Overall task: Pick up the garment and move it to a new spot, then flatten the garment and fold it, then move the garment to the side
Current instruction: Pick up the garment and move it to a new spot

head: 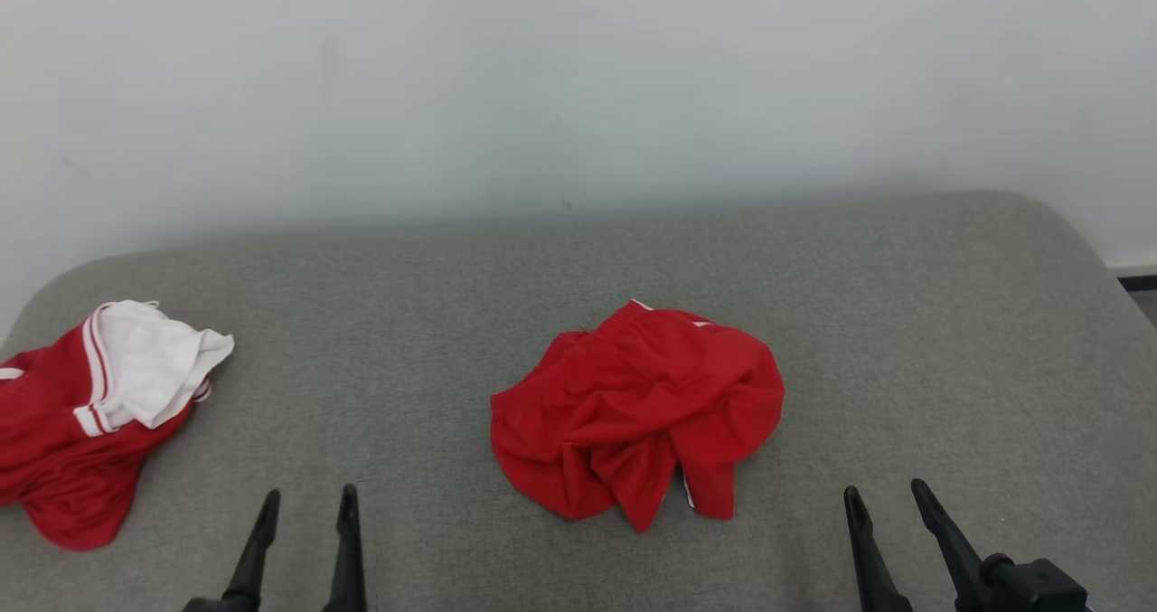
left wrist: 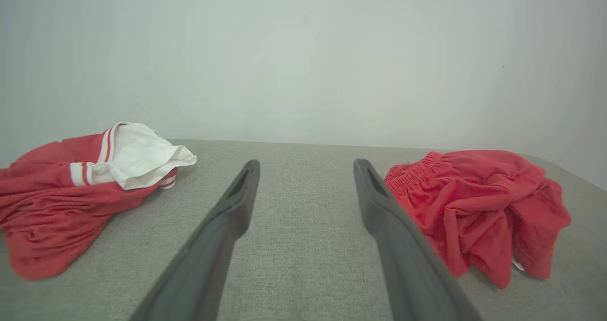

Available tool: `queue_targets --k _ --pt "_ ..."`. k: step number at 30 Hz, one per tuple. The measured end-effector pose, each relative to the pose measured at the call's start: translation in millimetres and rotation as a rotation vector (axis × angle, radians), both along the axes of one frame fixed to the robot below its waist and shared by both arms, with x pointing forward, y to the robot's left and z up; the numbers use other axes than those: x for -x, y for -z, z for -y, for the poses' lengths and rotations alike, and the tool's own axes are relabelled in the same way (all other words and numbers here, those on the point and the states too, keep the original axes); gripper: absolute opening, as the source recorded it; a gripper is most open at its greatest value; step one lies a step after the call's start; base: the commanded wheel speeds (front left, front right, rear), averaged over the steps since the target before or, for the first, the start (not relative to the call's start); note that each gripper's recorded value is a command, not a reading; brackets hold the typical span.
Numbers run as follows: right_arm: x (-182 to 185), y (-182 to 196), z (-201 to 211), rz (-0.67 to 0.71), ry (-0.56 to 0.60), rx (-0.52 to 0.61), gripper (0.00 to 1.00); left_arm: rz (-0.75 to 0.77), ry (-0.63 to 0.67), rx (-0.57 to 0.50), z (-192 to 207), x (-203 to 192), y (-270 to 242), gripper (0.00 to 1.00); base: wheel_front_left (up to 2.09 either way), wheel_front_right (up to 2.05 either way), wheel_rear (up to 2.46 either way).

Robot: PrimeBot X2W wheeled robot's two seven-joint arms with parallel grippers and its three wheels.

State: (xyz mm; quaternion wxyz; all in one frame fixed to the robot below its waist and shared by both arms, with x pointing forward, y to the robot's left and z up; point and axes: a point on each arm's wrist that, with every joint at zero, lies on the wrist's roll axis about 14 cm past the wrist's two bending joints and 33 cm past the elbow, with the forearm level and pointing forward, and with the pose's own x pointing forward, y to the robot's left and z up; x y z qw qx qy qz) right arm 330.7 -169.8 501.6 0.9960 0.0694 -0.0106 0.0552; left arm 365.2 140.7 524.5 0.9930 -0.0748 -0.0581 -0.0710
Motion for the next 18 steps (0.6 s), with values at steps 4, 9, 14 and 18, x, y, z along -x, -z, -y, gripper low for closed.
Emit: queue_targets --k 4,9,14,18 --pt "2.6 1.5 -7.2 0.008 -0.039 0.01 1.0 0.02 -0.041 -0.005 -19.9 17.5 -2.8 1.0 0.0 0.0 0.0" --pt "7.6 5.4 -5.6 0.011 -0.052 0.023 1.0 -0.023 -0.062 -0.019 -32.8 31.0 13.5 1.0 0.0 0.0 0.0" --pt "12.1 9.0 -1.3 0.009 -0.048 0.029 1.0 -0.076 -0.055 -0.015 -34.5 37.9 31.8 1.0 0.0 0.0 0.0" --pt "15.3 14.0 1.9 -0.004 -0.04 0.027 1.0 -0.101 -0.062 -0.013 -38.0 39.2 39.6 1.0 0.0 0.0 0.0"
